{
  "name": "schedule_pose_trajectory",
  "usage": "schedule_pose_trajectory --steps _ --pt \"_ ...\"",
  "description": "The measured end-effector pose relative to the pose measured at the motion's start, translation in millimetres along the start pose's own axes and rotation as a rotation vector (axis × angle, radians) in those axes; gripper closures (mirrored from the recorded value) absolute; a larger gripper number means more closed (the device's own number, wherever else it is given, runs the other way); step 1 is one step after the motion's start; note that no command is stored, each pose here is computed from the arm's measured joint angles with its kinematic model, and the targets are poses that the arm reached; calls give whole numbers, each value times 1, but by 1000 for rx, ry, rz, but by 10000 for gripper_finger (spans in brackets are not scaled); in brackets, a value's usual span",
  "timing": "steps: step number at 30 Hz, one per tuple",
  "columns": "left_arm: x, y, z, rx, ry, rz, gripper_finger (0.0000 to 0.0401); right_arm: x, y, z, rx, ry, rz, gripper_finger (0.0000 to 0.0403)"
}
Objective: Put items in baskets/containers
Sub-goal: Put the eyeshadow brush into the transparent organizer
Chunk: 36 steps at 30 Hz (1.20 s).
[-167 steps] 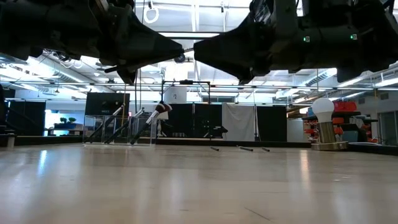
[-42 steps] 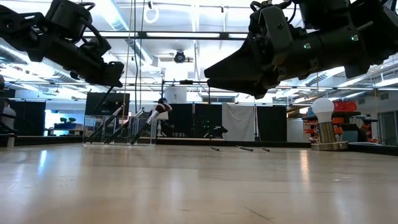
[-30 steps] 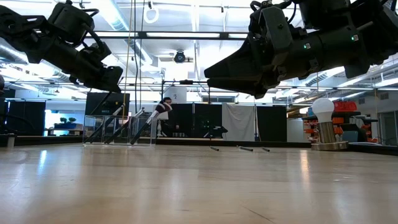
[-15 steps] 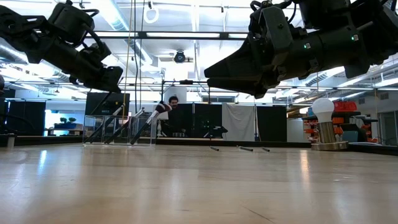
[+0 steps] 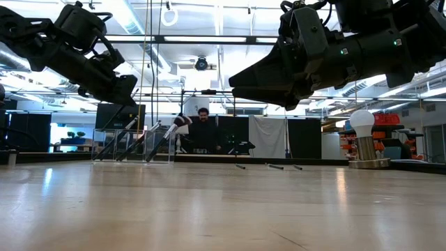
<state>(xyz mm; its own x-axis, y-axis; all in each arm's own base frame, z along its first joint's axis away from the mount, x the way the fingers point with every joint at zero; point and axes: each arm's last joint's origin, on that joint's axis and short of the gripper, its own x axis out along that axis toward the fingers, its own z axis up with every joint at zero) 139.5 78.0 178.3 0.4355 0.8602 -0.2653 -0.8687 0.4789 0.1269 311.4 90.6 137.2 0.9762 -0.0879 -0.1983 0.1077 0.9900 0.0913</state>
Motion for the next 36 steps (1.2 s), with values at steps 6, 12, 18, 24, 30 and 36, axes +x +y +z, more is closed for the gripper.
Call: schedule_pose_trajectory --steps 6,12,18,24,30,36 --pt "0 0 -1 -11 7 0 376 0 0 0 0 0 0 231" --pt "0 0 -3 -15 23 1 382 0 0 0 0 0 0 231" --pt "1 -1 -4 -5 35 3 374 0 0 0 -3 0 0 231" --pt "8 -5 -12 11 82 9 382 0 0 0 -3 0 0 231" --pt "13 -9 -17 26 104 22 366 0 0 0 -4 0 0 231" --pt "16 -11 -20 17 124 27 358 0 0 0 -4 0 0 231"
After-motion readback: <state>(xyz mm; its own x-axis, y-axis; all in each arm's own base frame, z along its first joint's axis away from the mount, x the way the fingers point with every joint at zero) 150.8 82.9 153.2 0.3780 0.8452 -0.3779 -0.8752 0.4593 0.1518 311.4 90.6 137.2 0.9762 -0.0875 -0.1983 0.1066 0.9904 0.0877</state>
